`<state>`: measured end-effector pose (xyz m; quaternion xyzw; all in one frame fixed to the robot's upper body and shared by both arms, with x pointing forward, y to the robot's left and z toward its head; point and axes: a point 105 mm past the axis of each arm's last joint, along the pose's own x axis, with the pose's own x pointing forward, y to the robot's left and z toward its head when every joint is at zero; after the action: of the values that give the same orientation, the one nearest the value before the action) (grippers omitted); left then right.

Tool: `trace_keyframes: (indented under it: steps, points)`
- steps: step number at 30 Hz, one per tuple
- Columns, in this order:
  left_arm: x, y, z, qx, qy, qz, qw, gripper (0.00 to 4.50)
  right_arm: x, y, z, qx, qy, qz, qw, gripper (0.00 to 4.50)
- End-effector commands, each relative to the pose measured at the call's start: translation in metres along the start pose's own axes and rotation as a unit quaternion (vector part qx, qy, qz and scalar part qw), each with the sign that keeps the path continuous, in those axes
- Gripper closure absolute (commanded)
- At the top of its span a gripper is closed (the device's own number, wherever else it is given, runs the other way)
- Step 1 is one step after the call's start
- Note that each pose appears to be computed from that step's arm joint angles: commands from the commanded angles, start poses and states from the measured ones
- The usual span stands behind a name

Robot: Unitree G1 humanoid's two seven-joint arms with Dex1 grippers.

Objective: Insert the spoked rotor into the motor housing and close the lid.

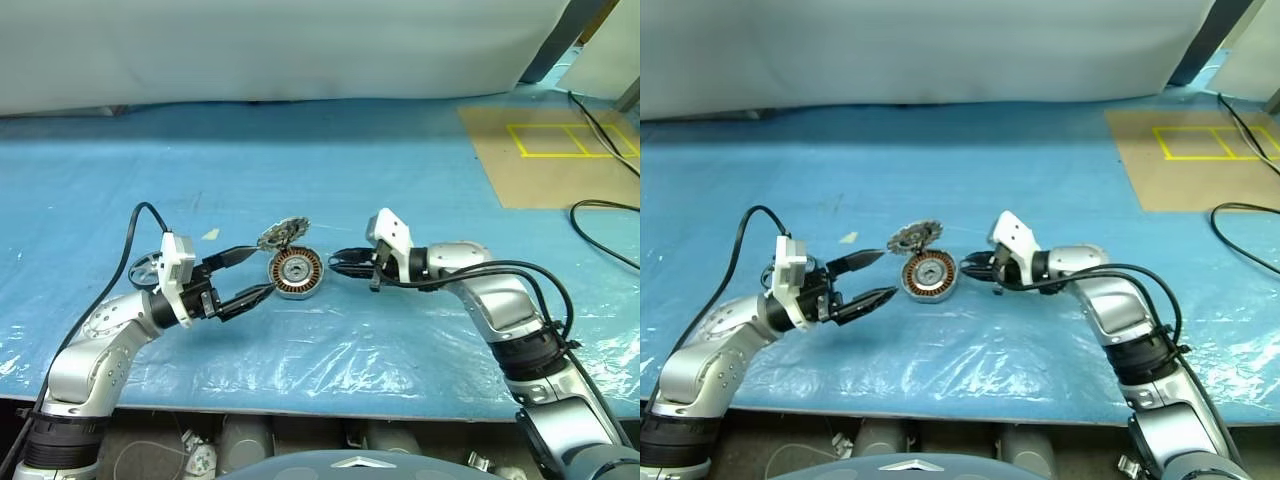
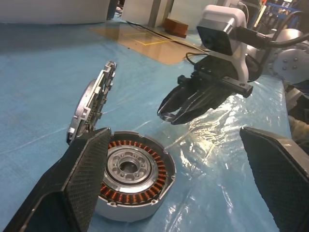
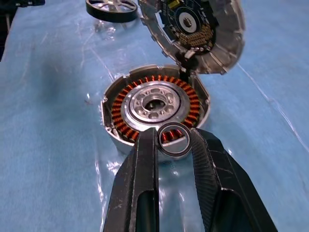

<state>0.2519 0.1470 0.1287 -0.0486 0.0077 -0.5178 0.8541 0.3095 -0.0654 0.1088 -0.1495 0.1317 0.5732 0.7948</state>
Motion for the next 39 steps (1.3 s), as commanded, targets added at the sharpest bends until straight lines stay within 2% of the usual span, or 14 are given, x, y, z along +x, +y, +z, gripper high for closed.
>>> trace_keyframes:
  steps: [1,9,20,31,39]
  points:
    - [0.003,-0.010,0.004,0.040,0.014,-0.024,0.999,0.00,0.024,-0.002,0.013,-0.043,-0.010,0.020,0.999,3.91]
    - [-0.002,-0.011,-0.003,0.076,0.038,-0.014,0.996,0.00,0.054,0.003,0.025,-0.067,-0.021,0.055,0.996,3.91]
    - [-0.011,-0.004,-0.023,0.098,0.042,-0.004,0.994,0.00,0.050,0.001,0.020,-0.079,-0.005,0.066,0.995,3.91]
    - [-0.039,0.008,-0.063,0.087,0.054,-0.007,0.995,0.00,0.054,0.002,0.010,-0.082,0.013,0.069,0.994,3.91]
    - [-0.043,0.010,-0.072,0.083,0.048,-0.005,0.995,0.00,0.054,0.002,0.005,-0.085,0.022,0.066,0.994,3.91]
